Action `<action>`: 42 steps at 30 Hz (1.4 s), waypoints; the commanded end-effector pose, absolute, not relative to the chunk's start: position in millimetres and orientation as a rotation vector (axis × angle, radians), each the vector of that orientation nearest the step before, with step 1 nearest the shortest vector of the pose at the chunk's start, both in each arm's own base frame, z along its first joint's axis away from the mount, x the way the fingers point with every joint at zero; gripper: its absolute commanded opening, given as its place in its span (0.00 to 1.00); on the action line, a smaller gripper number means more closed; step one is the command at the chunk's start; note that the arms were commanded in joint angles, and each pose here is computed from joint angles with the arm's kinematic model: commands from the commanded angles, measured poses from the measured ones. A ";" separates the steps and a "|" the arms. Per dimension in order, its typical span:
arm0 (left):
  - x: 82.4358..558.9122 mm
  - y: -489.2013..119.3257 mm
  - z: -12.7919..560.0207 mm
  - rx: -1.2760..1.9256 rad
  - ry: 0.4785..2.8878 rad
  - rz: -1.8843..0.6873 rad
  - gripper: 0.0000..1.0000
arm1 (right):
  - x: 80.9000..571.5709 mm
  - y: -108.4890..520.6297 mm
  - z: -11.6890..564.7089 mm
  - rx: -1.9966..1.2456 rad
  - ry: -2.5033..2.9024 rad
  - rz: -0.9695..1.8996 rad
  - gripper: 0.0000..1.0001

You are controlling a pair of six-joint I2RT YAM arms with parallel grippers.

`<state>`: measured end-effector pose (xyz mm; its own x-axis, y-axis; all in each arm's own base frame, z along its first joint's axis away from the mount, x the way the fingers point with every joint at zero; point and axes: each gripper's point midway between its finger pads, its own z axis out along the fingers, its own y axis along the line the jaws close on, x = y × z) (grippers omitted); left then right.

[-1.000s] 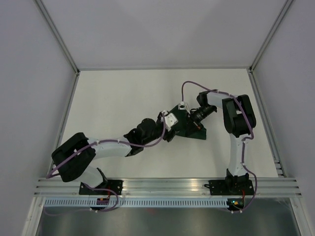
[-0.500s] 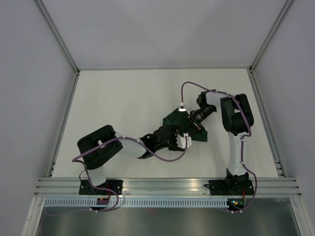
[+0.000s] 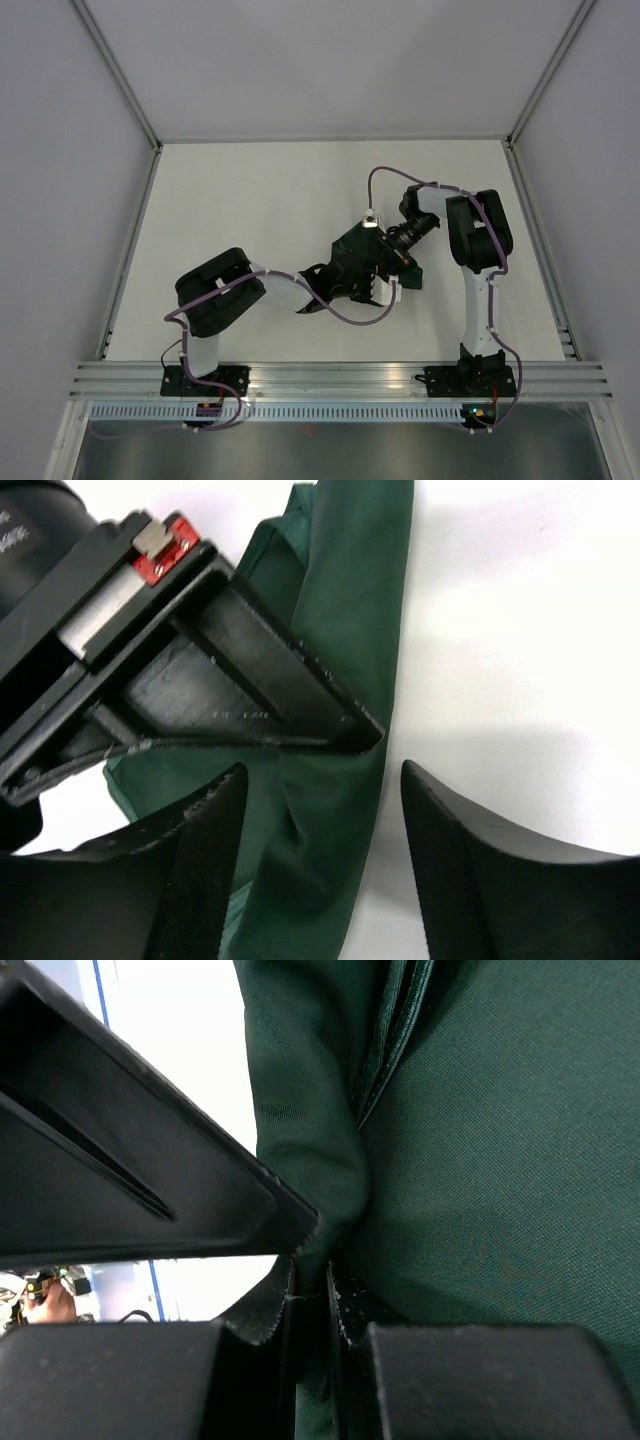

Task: Fold the napkin, place the utensils inside, and roll it up
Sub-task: Roll the napkin at the center of the board.

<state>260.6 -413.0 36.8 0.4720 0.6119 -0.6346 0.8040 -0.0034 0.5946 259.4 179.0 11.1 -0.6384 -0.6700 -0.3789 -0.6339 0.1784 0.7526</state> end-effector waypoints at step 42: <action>196.0 -390.1 -39.1 1.654 2.076 -1.002 0.02 | 297.8 146.7 48.0 1.452 -2.771 -1.376 0.51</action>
